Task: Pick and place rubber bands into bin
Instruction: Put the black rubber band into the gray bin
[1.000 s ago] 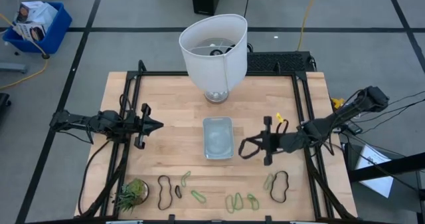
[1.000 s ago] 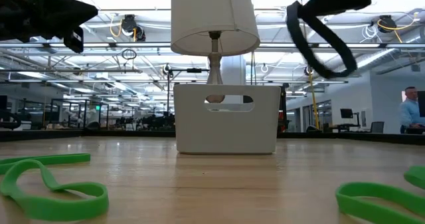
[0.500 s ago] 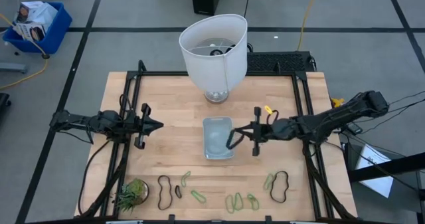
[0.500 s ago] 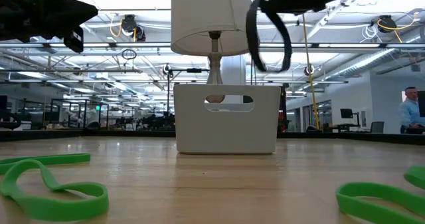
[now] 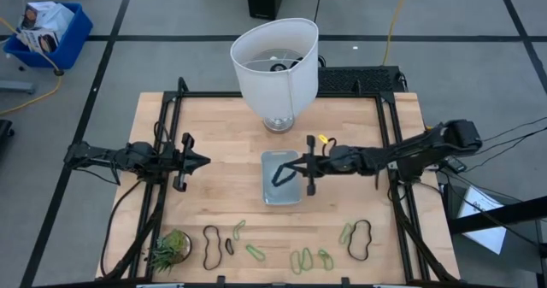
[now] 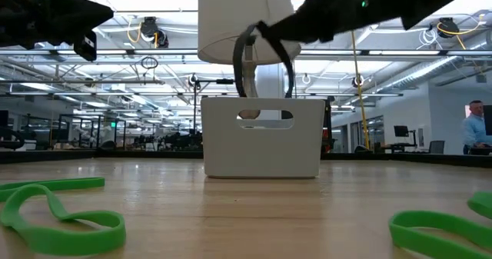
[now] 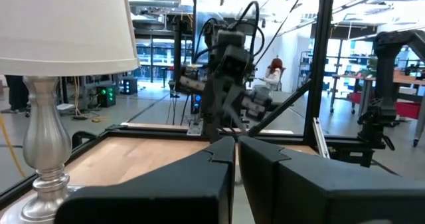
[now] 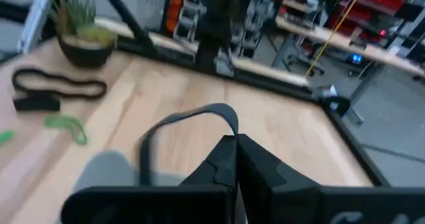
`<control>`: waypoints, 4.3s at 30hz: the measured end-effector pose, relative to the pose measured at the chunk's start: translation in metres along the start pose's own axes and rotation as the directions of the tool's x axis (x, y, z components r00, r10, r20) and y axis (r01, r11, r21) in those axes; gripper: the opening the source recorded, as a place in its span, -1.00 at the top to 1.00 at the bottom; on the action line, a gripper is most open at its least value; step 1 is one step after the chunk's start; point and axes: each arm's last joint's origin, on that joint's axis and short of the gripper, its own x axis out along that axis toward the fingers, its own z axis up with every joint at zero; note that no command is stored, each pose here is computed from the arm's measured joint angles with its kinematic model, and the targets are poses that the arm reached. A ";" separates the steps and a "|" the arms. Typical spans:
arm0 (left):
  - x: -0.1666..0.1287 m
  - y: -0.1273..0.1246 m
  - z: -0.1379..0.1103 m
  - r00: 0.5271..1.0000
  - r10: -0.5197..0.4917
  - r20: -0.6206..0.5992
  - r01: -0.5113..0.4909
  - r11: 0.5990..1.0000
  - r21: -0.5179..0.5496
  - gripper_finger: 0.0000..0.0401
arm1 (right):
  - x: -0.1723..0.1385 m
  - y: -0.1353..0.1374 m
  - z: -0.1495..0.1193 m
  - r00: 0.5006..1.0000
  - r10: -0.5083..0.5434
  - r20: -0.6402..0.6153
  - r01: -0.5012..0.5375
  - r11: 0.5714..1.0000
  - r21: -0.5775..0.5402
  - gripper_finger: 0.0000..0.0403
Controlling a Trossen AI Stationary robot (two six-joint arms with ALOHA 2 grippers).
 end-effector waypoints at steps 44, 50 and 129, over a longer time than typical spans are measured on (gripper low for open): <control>0.000 0.000 0.000 1.000 0.000 -0.001 0.000 1.000 0.001 0.87 | 0.003 0.004 -0.009 0.998 0.003 -0.066 0.002 0.997 0.081 0.18; 0.000 0.000 -0.001 1.000 0.000 -0.006 0.000 1.000 0.001 0.87 | -0.030 0.004 0.022 0.999 0.032 0.017 -0.032 0.999 0.026 0.52; 0.100 -0.136 -0.041 0.051 -0.169 -0.984 -0.281 0.943 -0.176 0.45 | -0.153 -0.009 -0.075 0.932 -0.017 0.363 0.011 1.000 0.018 1.00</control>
